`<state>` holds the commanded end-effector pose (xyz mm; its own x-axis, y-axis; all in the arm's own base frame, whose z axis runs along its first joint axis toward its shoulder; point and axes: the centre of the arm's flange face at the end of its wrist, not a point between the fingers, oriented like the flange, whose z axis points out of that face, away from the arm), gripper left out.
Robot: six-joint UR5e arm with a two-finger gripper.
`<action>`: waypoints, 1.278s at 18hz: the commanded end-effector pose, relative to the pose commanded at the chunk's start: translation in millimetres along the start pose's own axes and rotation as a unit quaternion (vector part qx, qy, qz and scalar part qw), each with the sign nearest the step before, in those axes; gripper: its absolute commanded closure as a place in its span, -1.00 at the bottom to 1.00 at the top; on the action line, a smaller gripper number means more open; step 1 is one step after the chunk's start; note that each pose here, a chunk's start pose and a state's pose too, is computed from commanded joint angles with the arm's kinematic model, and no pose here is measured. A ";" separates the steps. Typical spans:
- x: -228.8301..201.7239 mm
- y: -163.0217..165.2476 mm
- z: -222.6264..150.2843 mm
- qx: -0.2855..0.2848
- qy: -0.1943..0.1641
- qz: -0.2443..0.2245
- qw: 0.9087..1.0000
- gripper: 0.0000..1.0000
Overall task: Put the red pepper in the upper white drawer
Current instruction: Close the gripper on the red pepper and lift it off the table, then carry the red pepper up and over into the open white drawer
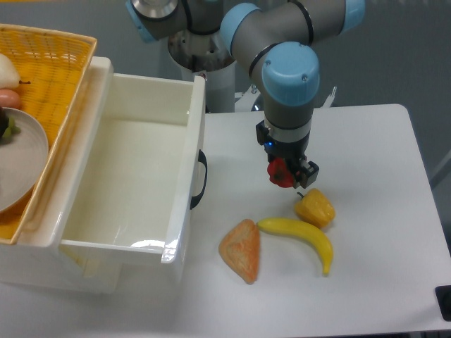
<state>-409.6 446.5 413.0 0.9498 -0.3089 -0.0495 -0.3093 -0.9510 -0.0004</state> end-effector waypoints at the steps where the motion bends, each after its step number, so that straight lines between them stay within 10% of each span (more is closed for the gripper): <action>1: -0.1 2.7 -5.6 0.015 -0.001 -0.023 1.000 -0.10; 9: 18.7 -7.6 -48.9 0.102 0.004 -0.153 0.983 -0.10; 23: 66.4 -20.2 -114.9 0.208 0.043 -0.213 0.954 -0.10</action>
<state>-334.9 443.4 524.5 0.9882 0.0878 0.1253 0.1312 -0.9078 -0.3984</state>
